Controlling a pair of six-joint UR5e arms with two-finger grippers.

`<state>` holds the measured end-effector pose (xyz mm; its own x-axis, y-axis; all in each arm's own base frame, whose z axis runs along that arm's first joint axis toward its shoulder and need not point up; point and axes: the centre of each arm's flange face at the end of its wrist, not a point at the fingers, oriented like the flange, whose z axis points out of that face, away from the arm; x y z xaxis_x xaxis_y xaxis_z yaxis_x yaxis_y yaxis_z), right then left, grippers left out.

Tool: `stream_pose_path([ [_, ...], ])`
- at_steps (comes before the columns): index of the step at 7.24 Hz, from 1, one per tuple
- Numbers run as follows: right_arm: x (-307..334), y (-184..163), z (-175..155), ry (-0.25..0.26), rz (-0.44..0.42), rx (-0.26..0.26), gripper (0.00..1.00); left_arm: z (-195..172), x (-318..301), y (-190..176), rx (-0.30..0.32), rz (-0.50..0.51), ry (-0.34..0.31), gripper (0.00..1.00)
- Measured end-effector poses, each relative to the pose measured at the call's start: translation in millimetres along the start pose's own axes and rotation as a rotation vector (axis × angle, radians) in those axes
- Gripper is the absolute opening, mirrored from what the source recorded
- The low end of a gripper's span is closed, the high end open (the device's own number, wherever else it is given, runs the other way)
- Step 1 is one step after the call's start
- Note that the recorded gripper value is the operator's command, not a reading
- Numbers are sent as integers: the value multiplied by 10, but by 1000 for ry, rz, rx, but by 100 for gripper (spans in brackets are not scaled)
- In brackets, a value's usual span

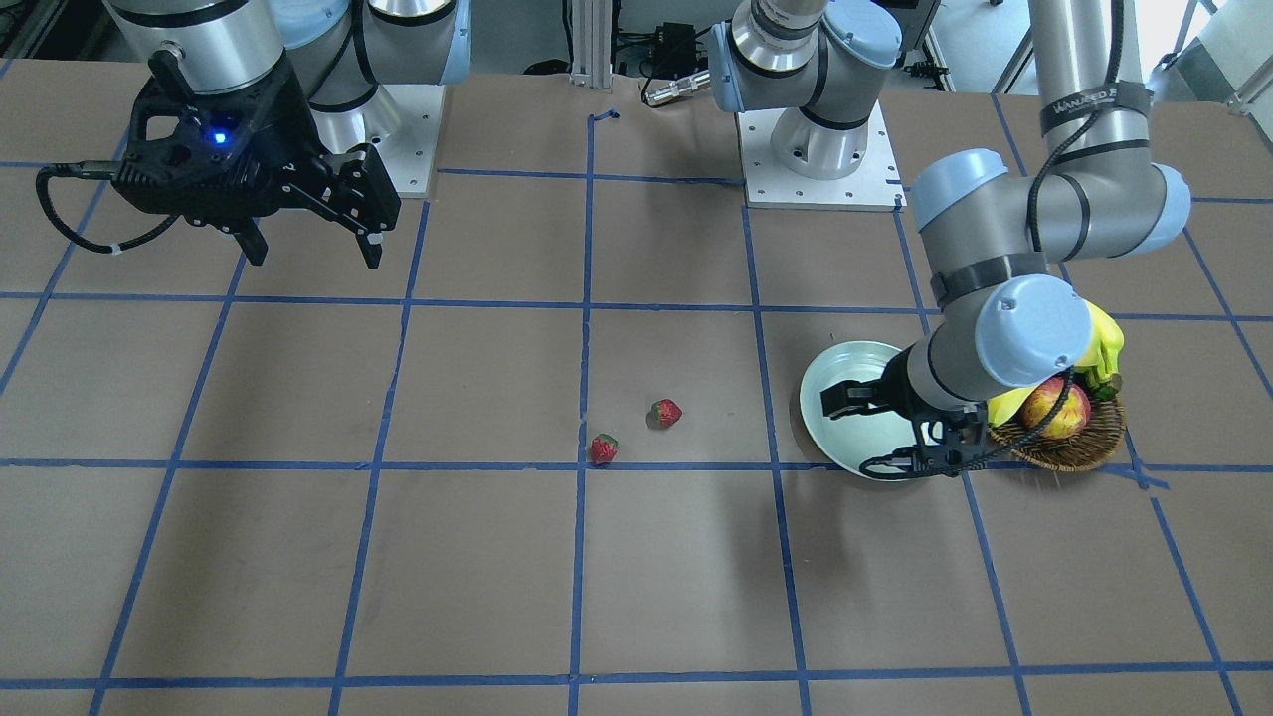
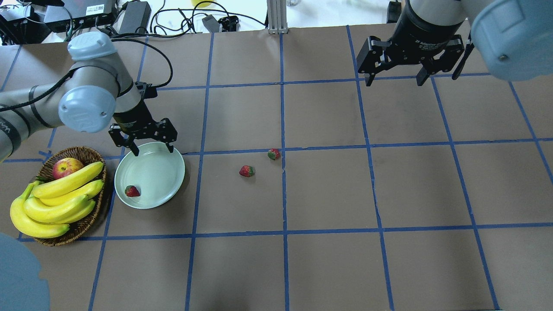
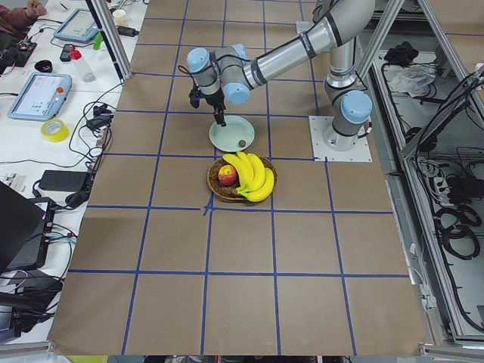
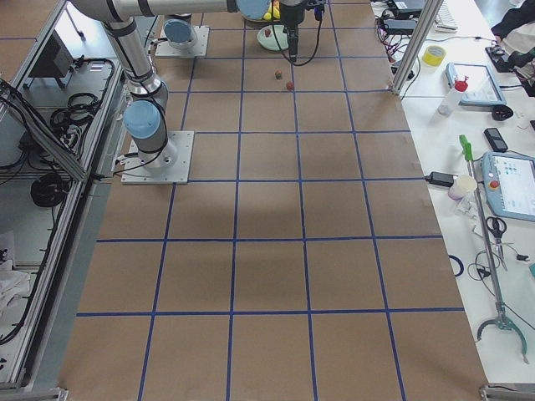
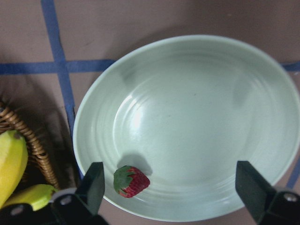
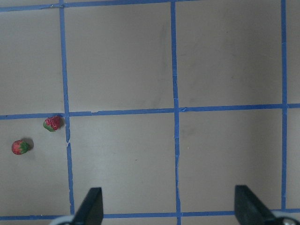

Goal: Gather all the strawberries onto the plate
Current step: 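Reach the left gripper to another strawberry and grasp it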

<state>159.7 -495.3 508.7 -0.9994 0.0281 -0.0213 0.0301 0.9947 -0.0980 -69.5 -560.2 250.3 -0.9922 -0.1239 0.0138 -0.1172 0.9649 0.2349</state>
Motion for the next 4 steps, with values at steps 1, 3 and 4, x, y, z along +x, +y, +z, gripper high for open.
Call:
stream_pose_path([
  [1, 7, -2, 1, 0, 1, 0, 100, 5, 454, 82, 3, -32, 51, 100],
  [3, 11, -7, 0, 0, 2, 0, 100, 112, 1182, 292, 8, 35, 86, 100],
  [4, 11, -8, 2, 0, 1, 0, 100, 178, 1412, 368, 22, 77, 81, 100],
])
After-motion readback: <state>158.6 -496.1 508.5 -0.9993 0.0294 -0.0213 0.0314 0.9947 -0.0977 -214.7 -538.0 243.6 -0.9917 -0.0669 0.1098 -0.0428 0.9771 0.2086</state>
